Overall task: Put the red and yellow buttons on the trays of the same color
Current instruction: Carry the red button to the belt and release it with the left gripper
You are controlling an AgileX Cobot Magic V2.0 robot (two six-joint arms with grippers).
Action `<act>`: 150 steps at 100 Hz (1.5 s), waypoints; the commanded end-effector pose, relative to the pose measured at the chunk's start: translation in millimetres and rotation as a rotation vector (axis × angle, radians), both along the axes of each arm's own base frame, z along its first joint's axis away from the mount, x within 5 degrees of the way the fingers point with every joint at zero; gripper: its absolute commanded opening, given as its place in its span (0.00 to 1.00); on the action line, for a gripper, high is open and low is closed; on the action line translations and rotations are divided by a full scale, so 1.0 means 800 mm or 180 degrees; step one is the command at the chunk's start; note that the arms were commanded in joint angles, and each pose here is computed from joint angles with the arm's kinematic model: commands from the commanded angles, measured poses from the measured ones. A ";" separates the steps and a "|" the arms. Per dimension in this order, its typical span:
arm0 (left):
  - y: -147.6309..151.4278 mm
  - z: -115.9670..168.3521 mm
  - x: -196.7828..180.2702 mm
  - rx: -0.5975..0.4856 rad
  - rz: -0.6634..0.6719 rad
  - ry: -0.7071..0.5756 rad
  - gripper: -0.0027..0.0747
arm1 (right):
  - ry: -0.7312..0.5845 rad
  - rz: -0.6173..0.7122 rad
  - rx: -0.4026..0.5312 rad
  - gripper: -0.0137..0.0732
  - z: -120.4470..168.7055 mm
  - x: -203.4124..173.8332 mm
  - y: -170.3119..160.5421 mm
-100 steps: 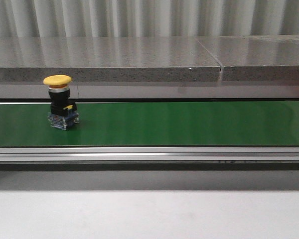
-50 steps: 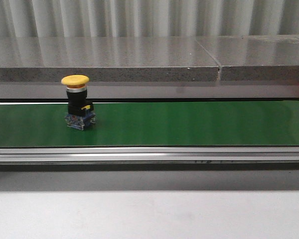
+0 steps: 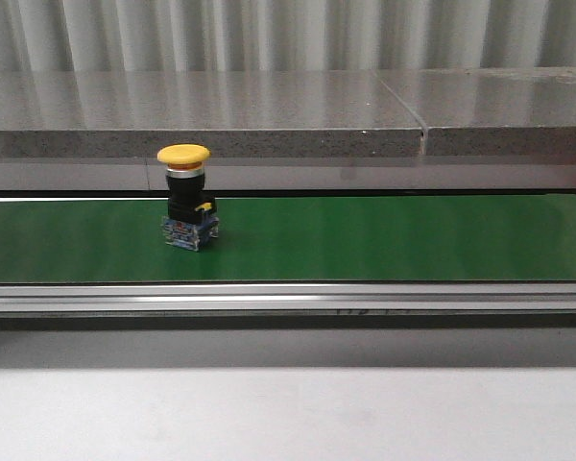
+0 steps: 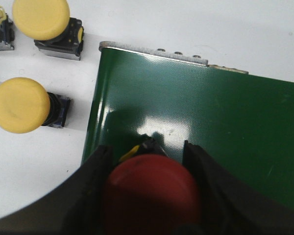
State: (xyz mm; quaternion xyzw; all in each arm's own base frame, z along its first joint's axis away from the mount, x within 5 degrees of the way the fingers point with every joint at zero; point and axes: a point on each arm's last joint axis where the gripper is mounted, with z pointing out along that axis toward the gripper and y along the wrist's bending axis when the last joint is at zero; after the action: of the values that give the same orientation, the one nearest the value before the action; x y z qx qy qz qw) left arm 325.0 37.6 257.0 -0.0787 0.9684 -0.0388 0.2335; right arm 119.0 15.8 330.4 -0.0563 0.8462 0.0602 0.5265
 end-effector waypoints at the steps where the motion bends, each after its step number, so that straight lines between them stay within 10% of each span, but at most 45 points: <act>1: -0.003 0.028 0.002 0.0013 -0.0002 -0.0310 0.08 | -0.0290 -0.0034 0.0027 0.08 0.018 0.002 -0.001; 34: -0.004 0.027 0.000 0.0032 -0.0091 -0.0254 0.82 | -0.0290 -0.0034 0.0027 0.08 0.018 0.002 -0.001; 100: -0.046 0.114 -0.040 0.0260 -0.0557 -0.1191 0.82 | -0.0290 -0.0034 0.0027 0.08 0.018 0.002 -0.001; 150: -0.073 0.140 -0.163 0.0333 -0.0745 -0.2312 0.82 | -0.0290 -0.0034 0.0027 0.08 0.018 0.002 -0.001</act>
State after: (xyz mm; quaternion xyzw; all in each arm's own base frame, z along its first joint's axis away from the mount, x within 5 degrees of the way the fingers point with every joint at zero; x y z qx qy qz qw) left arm 212.3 -20.3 352.4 0.0691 0.8680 -0.0374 0.4902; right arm 119.0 15.8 330.4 -0.0563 0.8462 0.0602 0.5265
